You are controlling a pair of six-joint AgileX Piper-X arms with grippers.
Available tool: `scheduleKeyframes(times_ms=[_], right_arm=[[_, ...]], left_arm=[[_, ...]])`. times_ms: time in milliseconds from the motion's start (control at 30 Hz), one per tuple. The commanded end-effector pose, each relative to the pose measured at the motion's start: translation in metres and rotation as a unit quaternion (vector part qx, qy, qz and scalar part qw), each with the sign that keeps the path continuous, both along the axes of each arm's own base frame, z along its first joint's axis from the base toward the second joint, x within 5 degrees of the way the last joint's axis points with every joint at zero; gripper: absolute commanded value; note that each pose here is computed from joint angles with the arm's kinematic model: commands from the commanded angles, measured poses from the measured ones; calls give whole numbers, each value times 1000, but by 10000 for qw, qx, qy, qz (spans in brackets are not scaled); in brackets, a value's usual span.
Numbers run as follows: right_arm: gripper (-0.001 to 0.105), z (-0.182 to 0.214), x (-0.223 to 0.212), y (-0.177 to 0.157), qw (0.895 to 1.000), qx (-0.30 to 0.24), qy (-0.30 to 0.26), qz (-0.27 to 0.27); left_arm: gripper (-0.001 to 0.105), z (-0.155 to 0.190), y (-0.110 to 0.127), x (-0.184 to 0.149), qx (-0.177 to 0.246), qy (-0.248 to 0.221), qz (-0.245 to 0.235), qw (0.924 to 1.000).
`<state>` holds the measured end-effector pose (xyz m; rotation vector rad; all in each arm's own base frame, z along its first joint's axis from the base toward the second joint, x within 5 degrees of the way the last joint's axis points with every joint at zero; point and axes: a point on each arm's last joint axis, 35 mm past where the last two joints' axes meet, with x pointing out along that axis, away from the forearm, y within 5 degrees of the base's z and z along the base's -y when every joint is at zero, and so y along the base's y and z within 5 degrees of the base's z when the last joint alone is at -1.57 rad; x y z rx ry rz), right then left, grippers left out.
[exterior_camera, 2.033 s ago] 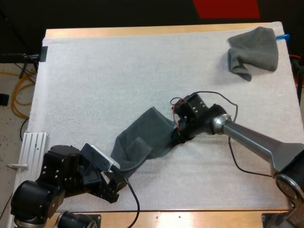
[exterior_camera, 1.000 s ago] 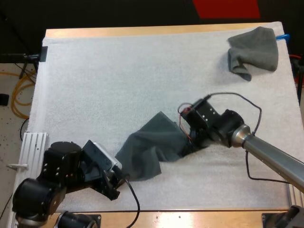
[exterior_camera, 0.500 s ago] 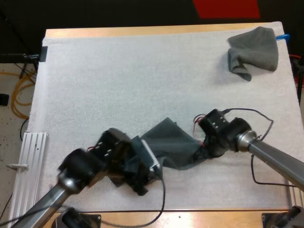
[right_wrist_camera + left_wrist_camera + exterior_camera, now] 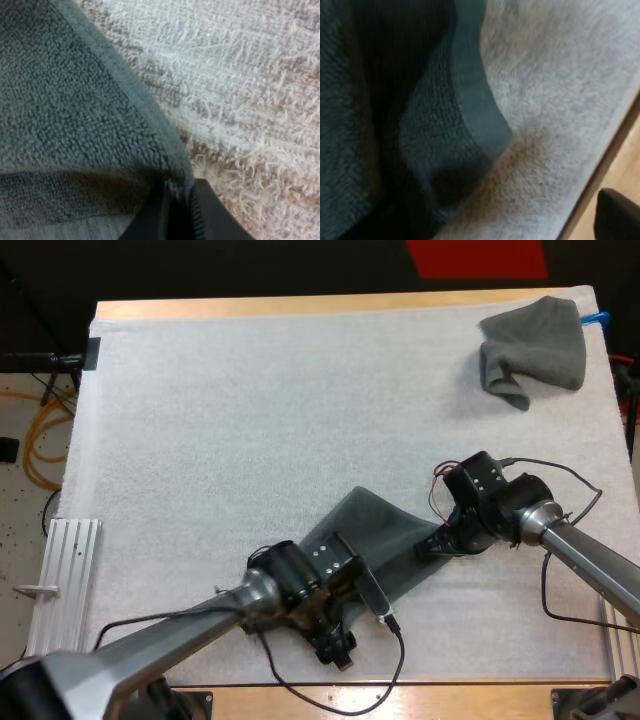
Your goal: Pick towel from pile fold and stack
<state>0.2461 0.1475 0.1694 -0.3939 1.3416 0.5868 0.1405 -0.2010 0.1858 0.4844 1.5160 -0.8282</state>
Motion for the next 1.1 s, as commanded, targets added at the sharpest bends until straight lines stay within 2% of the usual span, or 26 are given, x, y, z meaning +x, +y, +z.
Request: scheduleKeyframes(times_ms=[0,100,267,567,733,1067], right_arm=[[0,1,0,0,10000,48,0,13],[0,1,0,0,10000,45,-10,51],[0,2,1,0,9999,77,-65,50],[0,2,2,0,9999,82,-74,50],[0,2,2,0,9999,82,-74,50],[0,2,1,1,9999,148,-35,66]], left_arm=[[72,-1,-2,0,37,-66,39,10000],[72,-7,-6,3,14,-79,64,9999],[72,-6,-16,8,-434,-214,230,9986],[68,-6,-16,11,-389,-458,277,9978],[68,-5,-20,13,-544,-569,281,9965],[68,-29,-22,15,-114,-278,230,9993]])
